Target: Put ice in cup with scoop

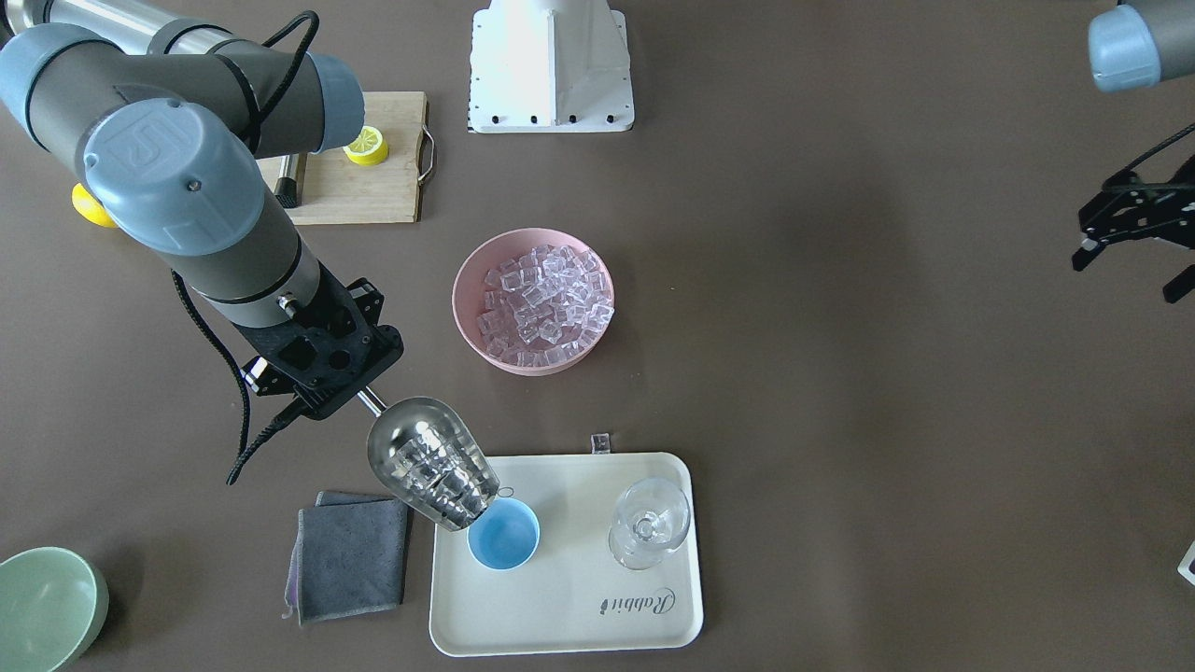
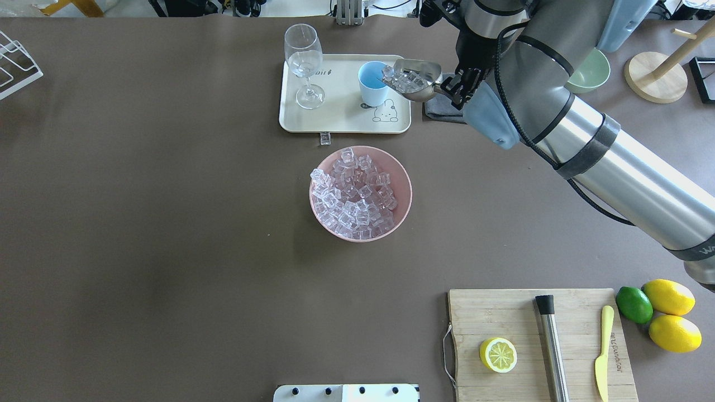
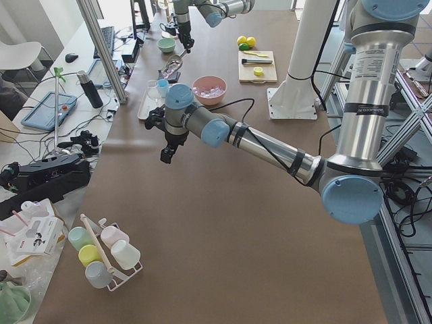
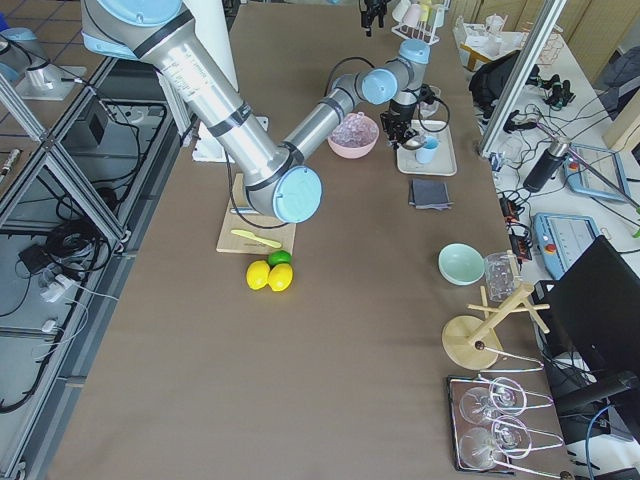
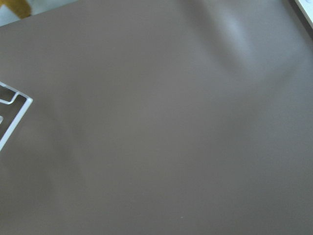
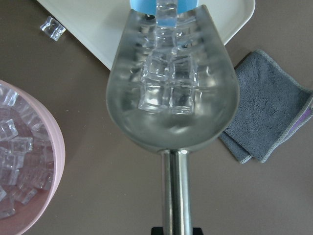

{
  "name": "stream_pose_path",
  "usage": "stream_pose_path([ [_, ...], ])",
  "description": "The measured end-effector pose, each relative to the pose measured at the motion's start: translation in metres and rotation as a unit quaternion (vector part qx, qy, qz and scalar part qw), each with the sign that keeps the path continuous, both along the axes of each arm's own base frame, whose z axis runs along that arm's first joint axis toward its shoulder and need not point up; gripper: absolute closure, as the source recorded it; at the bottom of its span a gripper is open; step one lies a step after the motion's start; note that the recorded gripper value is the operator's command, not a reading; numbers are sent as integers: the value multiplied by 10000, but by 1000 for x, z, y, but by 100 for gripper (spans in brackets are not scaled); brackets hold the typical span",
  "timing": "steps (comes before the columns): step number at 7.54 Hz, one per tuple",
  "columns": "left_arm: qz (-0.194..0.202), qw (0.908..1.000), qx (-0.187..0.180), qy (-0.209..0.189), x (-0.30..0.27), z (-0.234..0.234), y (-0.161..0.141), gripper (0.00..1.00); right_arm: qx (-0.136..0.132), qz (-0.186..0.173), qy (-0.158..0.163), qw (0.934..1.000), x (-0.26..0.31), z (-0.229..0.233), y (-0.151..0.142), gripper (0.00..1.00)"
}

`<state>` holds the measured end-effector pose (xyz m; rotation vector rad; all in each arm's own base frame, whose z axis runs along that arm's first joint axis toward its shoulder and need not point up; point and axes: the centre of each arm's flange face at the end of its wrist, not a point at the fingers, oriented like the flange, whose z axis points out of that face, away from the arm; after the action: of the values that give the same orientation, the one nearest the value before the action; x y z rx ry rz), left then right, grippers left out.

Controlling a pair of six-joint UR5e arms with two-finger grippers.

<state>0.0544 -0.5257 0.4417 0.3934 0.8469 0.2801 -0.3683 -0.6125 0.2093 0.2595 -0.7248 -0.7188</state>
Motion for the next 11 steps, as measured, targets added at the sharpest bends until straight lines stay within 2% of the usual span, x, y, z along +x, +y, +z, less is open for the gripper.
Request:
stream_pose_path([
  [1,-307,9992,-226,112,-46,23,12,1,-38,-90,99,9999,-1,-5,-4,100],
  [2,-457,9985,-291,106,-77,43,22,1,-85,-139,169,9997,-3,-7,-9,100],
  [4,-784,9958,-464,5,-135,92,41,1,-151,-250,277,9992,-8,-9,-16,100],
  [5,-820,9947,-616,-125,-149,125,52,1,-197,-301,342,9988,-8,-15,-17,100],
  [7,-835,9909,-914,-536,-161,179,66,1,-225,-381,454,9980,-6,-23,-17,100],
  [8,-812,9899,-992,-613,-160,191,68,1,-223,-390,482,9978,-6,-24,-18,100],
  [11,-781,9902,-977,-626,-157,190,67,1,-227,-374,582,9973,-6,-25,-21,100],
])
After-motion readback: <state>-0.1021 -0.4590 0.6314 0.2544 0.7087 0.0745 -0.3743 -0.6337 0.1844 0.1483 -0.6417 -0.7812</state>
